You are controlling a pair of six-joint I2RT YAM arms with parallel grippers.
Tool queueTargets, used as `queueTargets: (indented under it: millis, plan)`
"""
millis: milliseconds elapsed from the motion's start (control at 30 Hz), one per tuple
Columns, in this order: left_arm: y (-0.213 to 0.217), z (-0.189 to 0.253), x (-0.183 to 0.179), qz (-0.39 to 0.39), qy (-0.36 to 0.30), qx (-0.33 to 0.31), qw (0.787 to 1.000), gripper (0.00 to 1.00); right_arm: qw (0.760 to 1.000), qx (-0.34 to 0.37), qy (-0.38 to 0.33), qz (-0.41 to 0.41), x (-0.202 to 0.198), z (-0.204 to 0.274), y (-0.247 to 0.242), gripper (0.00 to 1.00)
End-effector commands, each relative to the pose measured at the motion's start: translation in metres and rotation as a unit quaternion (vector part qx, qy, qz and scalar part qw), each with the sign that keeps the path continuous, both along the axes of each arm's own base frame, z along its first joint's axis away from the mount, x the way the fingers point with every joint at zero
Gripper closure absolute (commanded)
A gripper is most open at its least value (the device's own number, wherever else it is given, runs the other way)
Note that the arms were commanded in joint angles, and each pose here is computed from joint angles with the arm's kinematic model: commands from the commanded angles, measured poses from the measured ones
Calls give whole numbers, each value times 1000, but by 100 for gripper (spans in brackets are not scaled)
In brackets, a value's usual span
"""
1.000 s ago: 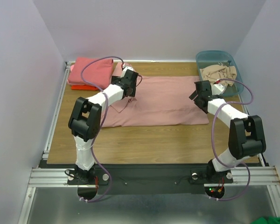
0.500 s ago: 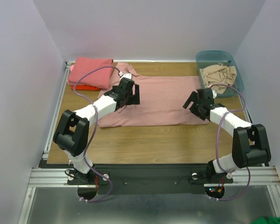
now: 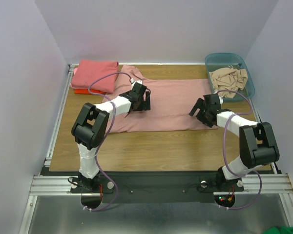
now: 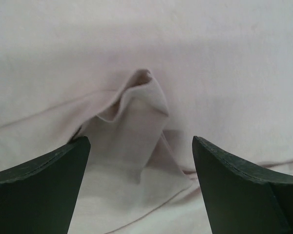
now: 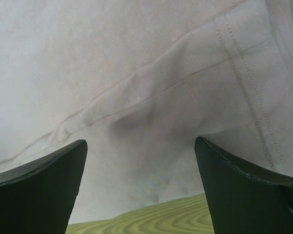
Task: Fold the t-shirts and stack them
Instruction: Fold the tshirt
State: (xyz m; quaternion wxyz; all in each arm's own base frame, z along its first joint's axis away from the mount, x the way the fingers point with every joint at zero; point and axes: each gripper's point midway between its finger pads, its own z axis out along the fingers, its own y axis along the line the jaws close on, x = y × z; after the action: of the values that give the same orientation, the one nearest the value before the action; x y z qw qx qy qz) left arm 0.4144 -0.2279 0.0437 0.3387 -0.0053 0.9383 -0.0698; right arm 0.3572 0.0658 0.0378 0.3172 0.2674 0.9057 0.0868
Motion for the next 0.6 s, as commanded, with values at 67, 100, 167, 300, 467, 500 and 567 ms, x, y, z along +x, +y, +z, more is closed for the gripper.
queueTargets:
  millis: [67, 100, 167, 300, 467, 500, 567]
  plan:
    - [42, 17, 43, 59, -31, 51, 997, 2, 997, -36, 47, -44, -25, -37, -21, 2]
    - [53, 24, 57, 71, -43, 57, 995, 2, 996, -42, 50, -52, -27, -39, -26, 2]
    - [66, 27, 76, 76, -50, 85, 992, 2, 995, -52, 57, -59, -32, -42, -30, 2]
    - [76, 48, 105, 79, -62, 86, 991, 2, 995, -57, 57, -58, -34, -41, -32, 2]
    - [45, 96, 101, 38, -99, 30, 994, 2, 997, -55, 28, -39, -22, -21, -29, 2]
    - [43, 94, 94, 35, -96, 34, 994, 2, 998, -51, 22, -31, -20, -16, -26, 2]
    - [28, 116, 77, 26, -118, 28, 992, 2, 999, -48, 0, -18, -11, -1, -22, 2]
